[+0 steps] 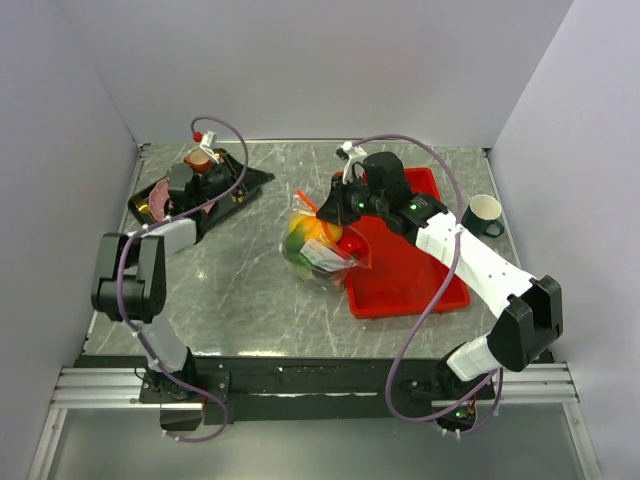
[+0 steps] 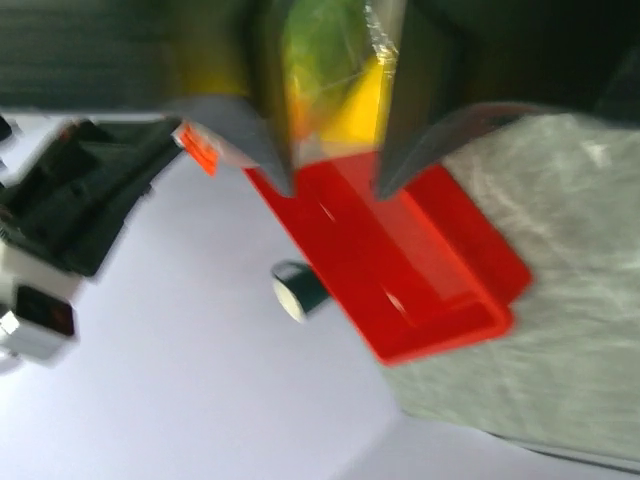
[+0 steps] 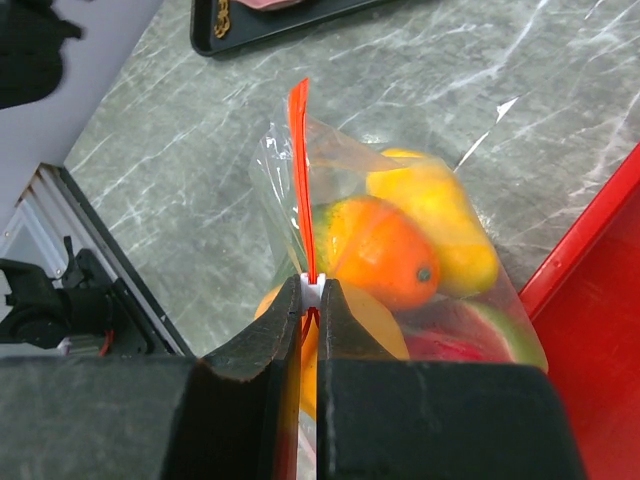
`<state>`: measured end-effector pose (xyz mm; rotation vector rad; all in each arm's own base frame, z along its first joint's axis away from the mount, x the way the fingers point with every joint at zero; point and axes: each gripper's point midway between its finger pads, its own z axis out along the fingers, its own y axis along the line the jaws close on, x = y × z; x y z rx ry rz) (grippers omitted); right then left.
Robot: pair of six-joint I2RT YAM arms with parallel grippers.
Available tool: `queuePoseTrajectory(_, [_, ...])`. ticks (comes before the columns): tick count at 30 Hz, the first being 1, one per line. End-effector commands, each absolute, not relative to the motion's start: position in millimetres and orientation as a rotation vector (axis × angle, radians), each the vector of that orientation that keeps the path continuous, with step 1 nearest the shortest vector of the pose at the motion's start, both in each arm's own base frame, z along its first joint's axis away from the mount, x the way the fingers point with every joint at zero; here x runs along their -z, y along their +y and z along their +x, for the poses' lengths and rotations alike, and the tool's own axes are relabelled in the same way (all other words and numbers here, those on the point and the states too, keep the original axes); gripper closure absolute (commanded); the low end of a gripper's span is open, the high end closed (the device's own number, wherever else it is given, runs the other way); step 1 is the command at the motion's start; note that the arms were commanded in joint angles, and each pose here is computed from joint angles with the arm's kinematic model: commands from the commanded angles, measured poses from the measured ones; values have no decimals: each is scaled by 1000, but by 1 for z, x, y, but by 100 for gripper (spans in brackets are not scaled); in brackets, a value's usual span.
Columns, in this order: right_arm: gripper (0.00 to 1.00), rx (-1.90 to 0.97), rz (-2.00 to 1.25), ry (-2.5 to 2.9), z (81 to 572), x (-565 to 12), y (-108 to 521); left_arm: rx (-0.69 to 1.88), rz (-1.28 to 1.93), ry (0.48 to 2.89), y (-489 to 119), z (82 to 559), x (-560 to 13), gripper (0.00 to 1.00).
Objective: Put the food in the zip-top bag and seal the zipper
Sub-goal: Zip the zipper food storage bag at the center of the board.
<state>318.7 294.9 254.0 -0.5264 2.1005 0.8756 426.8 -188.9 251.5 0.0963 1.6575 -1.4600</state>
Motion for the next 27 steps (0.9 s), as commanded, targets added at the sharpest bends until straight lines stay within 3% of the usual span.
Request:
queuePoseTrajectory(1, [97, -922, -558, 1941, 325, -305, 303, 1673, 328, 1542, -214, 390, -272, 44])
queuePoseTrajectory(6, [96, -919, -572, 1944, 325, -305, 304, 1778, 440, 1464, -222, 371, -274, 34])
queuePoseTrajectory(27, [96, -900, -562, 1963, 329, -299, 303, 1777, 458, 1425, -239, 350, -286, 35])
